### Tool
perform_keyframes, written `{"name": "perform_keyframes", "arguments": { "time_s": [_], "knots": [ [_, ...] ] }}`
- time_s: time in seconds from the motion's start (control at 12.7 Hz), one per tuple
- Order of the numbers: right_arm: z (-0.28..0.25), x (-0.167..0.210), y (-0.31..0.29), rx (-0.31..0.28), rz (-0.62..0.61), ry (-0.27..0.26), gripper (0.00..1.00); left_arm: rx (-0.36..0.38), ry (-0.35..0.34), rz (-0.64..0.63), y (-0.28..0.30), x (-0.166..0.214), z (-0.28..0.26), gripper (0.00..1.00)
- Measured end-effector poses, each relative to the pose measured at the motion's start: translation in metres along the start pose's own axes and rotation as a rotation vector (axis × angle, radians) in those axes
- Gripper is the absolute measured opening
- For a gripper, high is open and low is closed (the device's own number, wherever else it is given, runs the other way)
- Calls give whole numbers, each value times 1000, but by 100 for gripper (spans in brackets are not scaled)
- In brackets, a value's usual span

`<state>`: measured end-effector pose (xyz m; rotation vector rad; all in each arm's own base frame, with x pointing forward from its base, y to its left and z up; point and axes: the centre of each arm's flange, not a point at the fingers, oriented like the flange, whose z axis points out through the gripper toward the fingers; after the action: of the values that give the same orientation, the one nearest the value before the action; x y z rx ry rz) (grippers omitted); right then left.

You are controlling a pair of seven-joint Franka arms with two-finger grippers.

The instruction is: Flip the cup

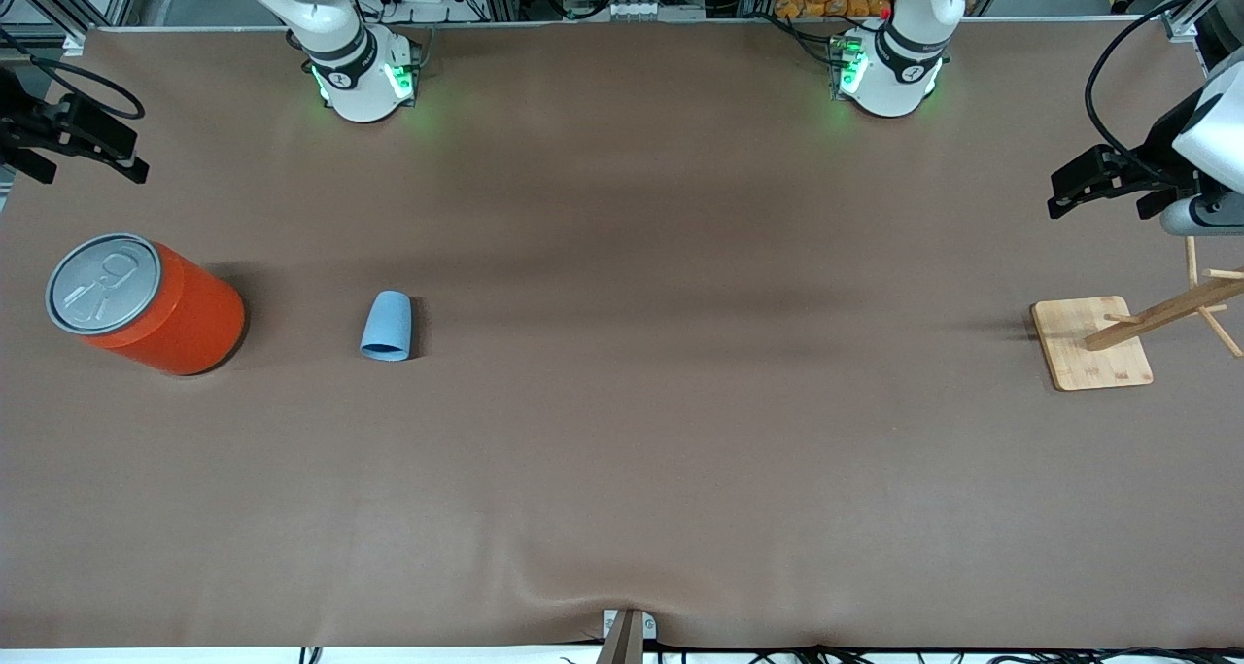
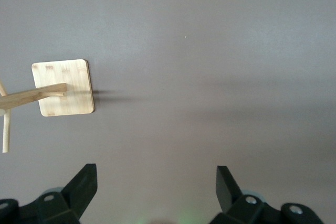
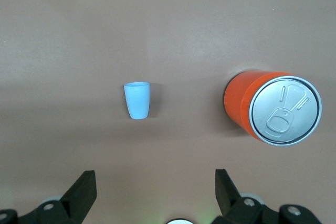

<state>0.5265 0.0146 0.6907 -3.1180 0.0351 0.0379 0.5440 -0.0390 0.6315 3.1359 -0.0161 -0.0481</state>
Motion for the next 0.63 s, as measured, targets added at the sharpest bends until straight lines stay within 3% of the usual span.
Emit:
{"name": "perform_keyframes", "arguments": {
  "time_s": [0.63],
  "knots": [
    [4,2,-1,0,-2,-12,100,0,0,-2,-1,0,0,100]
  ]
}}
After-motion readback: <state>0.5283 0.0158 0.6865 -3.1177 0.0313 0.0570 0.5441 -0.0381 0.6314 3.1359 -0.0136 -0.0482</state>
